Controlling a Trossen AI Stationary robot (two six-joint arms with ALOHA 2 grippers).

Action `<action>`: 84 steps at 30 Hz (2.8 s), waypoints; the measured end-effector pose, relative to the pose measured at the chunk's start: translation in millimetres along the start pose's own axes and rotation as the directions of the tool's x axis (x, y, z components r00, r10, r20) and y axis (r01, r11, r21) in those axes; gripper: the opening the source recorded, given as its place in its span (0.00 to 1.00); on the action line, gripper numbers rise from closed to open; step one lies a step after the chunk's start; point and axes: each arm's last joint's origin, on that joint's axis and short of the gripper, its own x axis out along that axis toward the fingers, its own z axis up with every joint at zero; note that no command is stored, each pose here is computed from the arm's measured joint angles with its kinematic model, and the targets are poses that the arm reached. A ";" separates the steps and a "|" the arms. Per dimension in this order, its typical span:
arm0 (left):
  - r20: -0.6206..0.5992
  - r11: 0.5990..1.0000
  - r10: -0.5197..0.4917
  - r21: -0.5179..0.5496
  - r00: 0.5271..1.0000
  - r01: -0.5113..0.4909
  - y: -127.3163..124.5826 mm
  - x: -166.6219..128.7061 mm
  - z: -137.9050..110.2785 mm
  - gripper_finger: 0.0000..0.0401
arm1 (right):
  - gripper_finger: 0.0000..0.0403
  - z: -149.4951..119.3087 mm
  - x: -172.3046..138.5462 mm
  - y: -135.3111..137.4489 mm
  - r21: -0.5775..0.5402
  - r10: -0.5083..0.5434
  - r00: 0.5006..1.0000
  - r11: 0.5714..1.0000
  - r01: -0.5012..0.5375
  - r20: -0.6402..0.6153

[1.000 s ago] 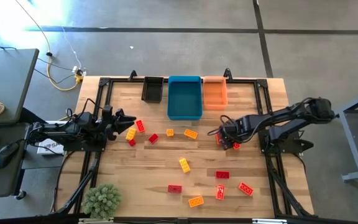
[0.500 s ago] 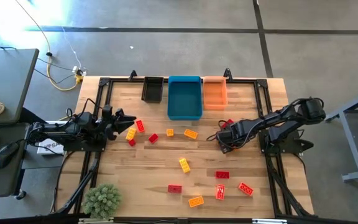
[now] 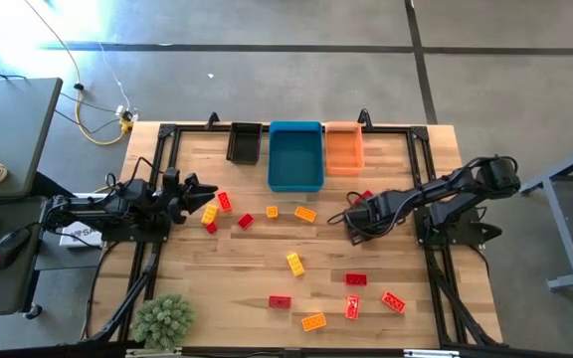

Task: Sort & place blocks by color
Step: Put the orange game piece into the orange bin

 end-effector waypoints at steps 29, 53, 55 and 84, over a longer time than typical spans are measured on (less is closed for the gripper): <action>0.085 0.967 -0.057 0.254 0.995 0.034 -24.3 -3.3 31.1 0.46 | 0.27 68.1 -112.9 33.9 0.186 0.019 0.835 0.972 -0.145 0.549; -0.025 0.878 0.271 0.416 0.962 -0.236 -33.0 29.6 45.5 0.46 | 0.30 167.3 -154.1 -12.8 0.108 0.052 0.727 0.979 -0.172 0.684; -0.024 0.874 0.303 0.406 0.953 -0.268 -33.5 34.6 46.6 0.46 | 0.30 174.3 -154.1 -21.2 0.122 0.044 0.734 0.978 -0.172 0.678; -0.356 0.787 0.616 0.248 0.703 -0.564 -7.0 57.8 23.6 0.46 | 0.31 236.8 -53.3 -29.0 0.003 -0.041 0.923 0.999 0.043 0.382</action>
